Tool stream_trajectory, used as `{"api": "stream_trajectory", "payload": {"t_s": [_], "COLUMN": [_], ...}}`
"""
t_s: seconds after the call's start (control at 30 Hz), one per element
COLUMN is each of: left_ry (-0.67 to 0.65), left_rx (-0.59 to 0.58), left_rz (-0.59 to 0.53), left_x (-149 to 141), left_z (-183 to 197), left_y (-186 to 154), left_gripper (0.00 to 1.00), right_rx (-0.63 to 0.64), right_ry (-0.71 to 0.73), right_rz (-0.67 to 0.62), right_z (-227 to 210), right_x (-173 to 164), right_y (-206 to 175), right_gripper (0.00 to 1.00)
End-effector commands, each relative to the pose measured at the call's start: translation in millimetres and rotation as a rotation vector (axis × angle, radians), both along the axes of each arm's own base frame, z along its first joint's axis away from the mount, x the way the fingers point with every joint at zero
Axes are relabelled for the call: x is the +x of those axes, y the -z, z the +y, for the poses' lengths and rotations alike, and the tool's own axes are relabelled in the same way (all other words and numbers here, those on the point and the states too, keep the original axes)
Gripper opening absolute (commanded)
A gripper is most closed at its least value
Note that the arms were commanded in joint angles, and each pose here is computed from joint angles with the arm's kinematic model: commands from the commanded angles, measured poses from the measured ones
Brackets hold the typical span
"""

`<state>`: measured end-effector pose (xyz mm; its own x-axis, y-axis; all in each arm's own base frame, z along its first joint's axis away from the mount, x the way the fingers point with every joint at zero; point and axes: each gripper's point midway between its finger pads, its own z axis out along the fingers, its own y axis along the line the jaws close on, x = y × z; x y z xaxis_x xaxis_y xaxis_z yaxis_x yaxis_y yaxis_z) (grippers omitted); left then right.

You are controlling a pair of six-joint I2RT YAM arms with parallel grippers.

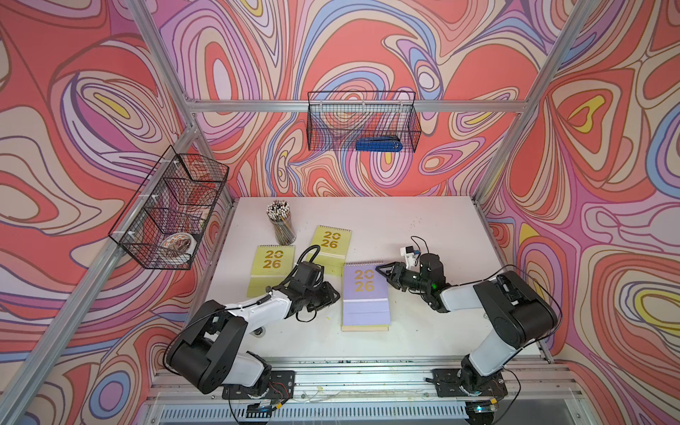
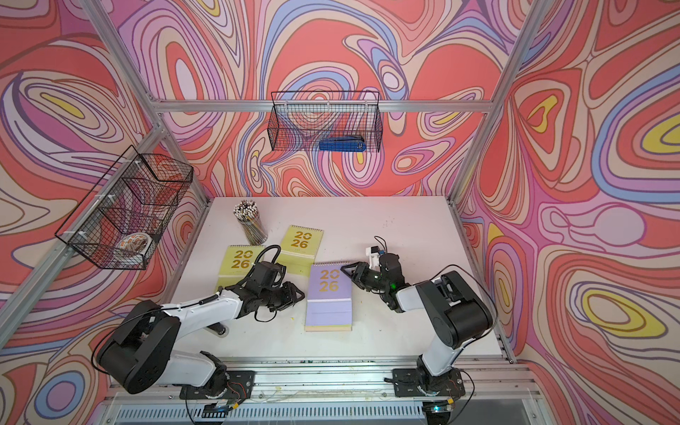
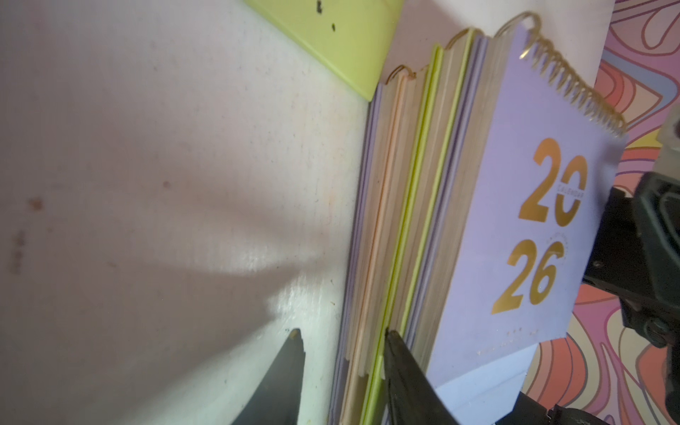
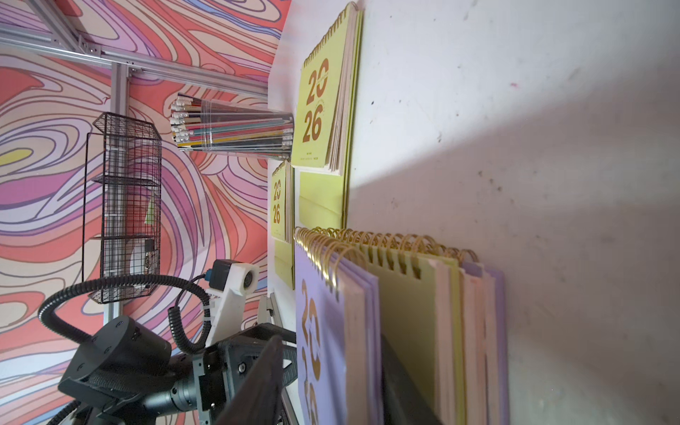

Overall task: Stack the calendars
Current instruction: Place the calendar at the calendar, then pick up the calendar at the center of the board.

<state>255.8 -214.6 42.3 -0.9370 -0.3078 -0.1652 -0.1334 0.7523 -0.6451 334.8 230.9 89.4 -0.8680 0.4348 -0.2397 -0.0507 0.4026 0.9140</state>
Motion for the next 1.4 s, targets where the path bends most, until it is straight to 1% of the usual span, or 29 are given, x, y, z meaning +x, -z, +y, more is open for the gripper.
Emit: {"api": "stream_trajectory", "payload": {"t_s": [0.0, 0.23, 0.37, 0.47, 0.63, 0.7, 0.77, 0.93, 1.07, 1.13, 1.3, 1.37], "left_ry": [0.007, 0.013, 0.016, 0.018, 0.014, 0.008, 0.003, 0.019, 0.064, 0.087, 0.141, 0.162], "left_rx": [0.026, 0.049, 0.075, 0.093, 0.149, 0.196, 0.269, 0.477, 0.634, 0.694, 0.839, 0.908], "left_rz": [-0.018, -0.024, -0.033, -0.043, -0.069, -0.093, -0.119, -0.194, -0.227, -0.244, -0.292, -0.304], "left_x": [3, 5, 5, 7, 11, 15, 19, 36, 55, 65, 95, 106], "left_z": [0, 2, 6, 8, 15, 22, 33, 58, 70, 72, 76, 80], "left_y": [-6, -9, -11, -13, -20, -26, -34, -52, -57, -58, -60, -59], "left_gripper": [0.39, 0.4, 0.42, 0.43, 0.44, 0.45, 0.44, 0.43, 0.41, 0.38, 0.24, 0.16], "right_rx": [-0.034, -0.087, -0.126, -0.151, -0.215, -0.262, -0.31, -0.389, -0.413, -0.408, -0.383, -0.375], "right_ry": [0.001, 0.001, 0.008, 0.008, 0.018, 0.037, 0.065, 0.114, 0.131, 0.137, 0.138, 0.128], "right_rz": [-0.047, -0.031, -0.024, -0.026, -0.025, -0.022, -0.024, -0.019, 0.017, 0.033, 0.058, 0.07], "right_z": [0, -2, -6, -8, -14, -20, -27, -38, -37, -33, -21, -13], "right_x": [6, 7, 7, 7, 8, 10, 13, 23, 37, 45, 70, 79], "right_y": [-12, -9, -9, -10, -10, -11, -15, -31, -37, -38, -37, -34], "right_gripper": [0.48, 0.61, 0.76, 0.83, 0.92, 0.95, 0.97, 0.98, 0.98, 0.98, 0.98, 0.98]}}
